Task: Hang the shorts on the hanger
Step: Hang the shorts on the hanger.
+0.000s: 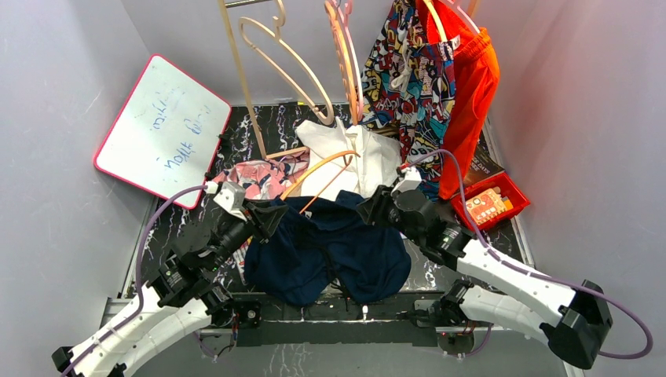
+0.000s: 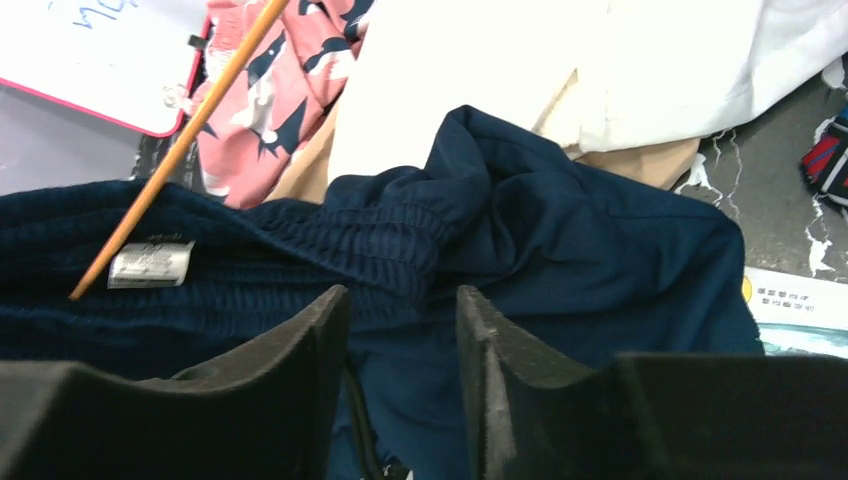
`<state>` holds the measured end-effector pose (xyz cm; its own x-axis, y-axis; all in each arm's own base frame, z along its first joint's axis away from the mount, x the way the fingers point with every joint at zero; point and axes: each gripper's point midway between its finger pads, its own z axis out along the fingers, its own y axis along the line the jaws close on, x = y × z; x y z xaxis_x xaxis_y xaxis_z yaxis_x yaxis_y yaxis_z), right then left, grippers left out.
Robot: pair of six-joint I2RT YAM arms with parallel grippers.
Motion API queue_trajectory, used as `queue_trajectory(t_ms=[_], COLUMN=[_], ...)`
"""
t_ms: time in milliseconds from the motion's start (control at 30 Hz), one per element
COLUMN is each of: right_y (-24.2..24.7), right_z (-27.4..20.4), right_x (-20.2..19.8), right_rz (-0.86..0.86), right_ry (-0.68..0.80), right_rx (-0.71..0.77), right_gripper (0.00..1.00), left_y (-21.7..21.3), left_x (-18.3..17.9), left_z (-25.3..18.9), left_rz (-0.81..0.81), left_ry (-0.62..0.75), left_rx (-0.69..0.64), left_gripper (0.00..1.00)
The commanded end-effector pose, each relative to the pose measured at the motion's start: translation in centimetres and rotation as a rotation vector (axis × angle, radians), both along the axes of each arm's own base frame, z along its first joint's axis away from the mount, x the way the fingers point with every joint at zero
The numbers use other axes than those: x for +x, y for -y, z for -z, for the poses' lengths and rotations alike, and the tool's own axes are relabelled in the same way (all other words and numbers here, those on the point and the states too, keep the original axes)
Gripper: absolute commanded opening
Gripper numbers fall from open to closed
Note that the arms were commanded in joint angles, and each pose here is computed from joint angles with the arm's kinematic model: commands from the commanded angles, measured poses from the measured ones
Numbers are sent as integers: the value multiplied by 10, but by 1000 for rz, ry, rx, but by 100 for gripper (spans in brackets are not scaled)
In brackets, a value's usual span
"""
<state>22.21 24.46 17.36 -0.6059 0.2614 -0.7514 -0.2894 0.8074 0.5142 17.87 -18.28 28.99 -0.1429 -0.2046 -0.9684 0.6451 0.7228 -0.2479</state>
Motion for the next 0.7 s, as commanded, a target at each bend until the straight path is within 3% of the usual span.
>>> queue_trajectory(t_ms=[0, 400, 667], right_y=[1, -18, -23], right_z=[-9, 14, 38], right_x=[-11, -13, -11], right_rz=[14, 91, 112], right_ry=[-31, -164, -209], right_rx=[130, 454, 433], right_gripper=[56, 63, 56], left_y=[4, 13, 13], left_x=[7, 14, 14], left_z=[-29, -31, -32], left_rz=[-17, -12, -9], left_ry=[62, 67, 76], left_rx=[-98, -100, -96], left_gripper=[0, 0, 0])
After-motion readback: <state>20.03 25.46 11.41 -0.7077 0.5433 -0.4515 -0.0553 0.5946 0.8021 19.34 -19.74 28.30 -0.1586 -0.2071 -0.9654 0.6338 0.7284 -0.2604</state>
